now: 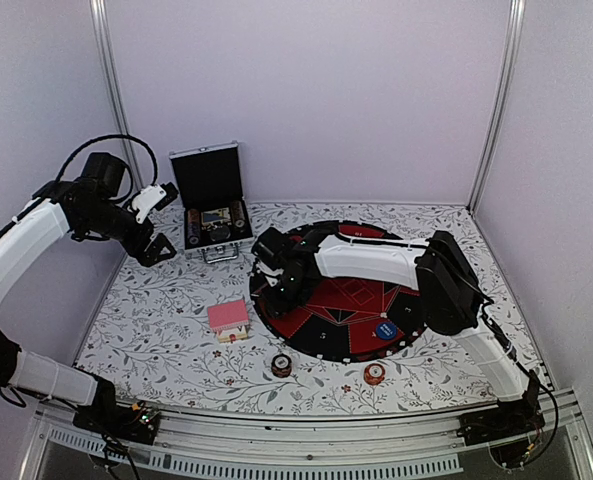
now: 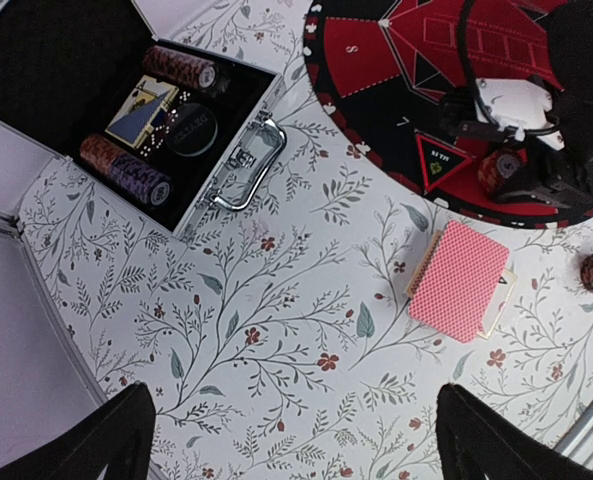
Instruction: Distribute texas hold em gaming equipment
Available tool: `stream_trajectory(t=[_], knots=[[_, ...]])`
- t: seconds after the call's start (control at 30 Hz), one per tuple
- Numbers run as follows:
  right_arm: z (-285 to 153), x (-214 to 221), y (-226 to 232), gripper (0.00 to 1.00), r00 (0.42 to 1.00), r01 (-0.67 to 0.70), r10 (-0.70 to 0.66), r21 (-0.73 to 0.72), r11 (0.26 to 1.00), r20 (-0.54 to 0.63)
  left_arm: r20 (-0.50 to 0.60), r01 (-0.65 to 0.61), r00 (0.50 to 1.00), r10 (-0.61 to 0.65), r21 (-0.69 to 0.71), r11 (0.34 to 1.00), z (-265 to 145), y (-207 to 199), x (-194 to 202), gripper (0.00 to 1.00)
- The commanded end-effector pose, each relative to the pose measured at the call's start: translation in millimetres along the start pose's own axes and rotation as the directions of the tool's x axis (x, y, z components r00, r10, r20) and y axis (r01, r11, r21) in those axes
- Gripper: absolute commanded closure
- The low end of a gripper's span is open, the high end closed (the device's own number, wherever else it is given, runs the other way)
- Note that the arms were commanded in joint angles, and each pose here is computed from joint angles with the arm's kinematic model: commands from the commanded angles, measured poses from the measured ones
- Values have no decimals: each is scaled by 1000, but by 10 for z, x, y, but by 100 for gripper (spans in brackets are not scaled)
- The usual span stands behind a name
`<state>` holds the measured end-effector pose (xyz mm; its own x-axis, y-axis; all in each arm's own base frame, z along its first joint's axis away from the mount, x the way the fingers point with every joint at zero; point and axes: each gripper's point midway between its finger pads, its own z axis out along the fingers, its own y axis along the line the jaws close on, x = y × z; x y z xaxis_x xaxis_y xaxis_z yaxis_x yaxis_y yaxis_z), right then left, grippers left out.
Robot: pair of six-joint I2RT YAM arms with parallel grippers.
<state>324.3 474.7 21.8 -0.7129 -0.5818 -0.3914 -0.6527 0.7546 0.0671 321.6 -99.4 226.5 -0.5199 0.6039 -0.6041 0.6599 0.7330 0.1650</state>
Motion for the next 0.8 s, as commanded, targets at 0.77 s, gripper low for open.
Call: stream_trajectory(t=[0.77], knots=[[-1652,271,-451,1,959,-173,189,-94,980,212,15,-20,1000,20,26,999,-53,-91,-36,0]])
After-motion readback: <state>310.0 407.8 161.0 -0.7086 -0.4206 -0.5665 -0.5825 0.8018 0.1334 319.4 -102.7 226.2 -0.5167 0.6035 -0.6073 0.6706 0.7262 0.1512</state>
